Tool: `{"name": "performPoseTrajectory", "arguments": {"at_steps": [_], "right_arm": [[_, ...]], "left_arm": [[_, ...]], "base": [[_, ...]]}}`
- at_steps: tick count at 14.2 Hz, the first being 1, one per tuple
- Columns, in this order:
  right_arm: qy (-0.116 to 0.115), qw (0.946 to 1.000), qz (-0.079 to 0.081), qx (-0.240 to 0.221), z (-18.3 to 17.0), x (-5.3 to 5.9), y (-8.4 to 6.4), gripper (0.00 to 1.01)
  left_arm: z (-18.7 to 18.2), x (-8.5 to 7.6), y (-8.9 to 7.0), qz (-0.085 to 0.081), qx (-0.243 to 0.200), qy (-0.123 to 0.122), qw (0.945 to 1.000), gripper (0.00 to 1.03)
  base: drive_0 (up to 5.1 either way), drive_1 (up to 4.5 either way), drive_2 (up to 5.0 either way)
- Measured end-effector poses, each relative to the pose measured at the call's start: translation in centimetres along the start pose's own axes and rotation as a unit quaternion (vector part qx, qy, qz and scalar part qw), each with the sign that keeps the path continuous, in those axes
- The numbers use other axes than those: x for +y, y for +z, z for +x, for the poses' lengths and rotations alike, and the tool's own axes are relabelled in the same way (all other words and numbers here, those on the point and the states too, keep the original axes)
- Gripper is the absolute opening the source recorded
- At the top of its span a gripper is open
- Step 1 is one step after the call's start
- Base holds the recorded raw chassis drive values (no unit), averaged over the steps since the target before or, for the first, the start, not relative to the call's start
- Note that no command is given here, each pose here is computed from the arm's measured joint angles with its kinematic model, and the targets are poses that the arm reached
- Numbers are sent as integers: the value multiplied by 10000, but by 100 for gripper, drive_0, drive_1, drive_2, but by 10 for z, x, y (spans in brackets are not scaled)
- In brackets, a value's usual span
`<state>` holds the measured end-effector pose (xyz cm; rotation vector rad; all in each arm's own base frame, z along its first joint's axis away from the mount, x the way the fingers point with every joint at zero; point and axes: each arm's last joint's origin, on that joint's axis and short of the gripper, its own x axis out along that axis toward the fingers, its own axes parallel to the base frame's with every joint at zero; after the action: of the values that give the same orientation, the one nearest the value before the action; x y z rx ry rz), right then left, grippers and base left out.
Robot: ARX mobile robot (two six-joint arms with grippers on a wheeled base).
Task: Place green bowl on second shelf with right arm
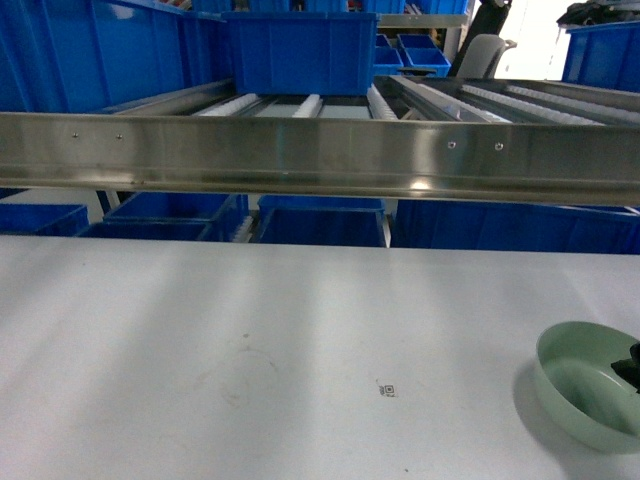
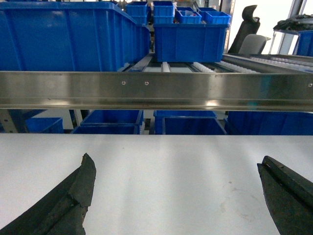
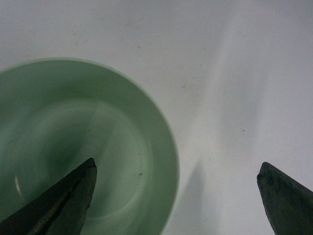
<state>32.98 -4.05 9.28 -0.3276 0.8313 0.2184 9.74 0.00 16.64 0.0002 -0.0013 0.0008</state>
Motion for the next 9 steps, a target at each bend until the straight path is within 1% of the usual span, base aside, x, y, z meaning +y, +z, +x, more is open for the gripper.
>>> {"name": "performPoseTrajectory", "arguments": {"at_steps": [1,2,3,4,8,9], "right_arm": [[6,9999,95,50,8,-7,-1,98],[83,9998,149,60,16,-8,1,79],[134,9998,108,98,20,-2,1,70],[173,9997,84,157,23,4,0,54],[209,9995,67,230,24,16,-3,11],[258,9995,112,150,23,17,-3,3]], "left_arm": [[0,0,0,2,0,0,10000,98],[0,0,0,0,0,0,10000,98],[0,0,0,0,0,0,10000,98],[0,0,0,2,0,0,10000,98],[0,0,0,0,0,0,10000,98],[0,0,0,0,0,0,10000,98]], "base": [[0,0,0],[0,0,0],[0,0,0],[0,0,0],[0,0,0],[0,0,0]]}}
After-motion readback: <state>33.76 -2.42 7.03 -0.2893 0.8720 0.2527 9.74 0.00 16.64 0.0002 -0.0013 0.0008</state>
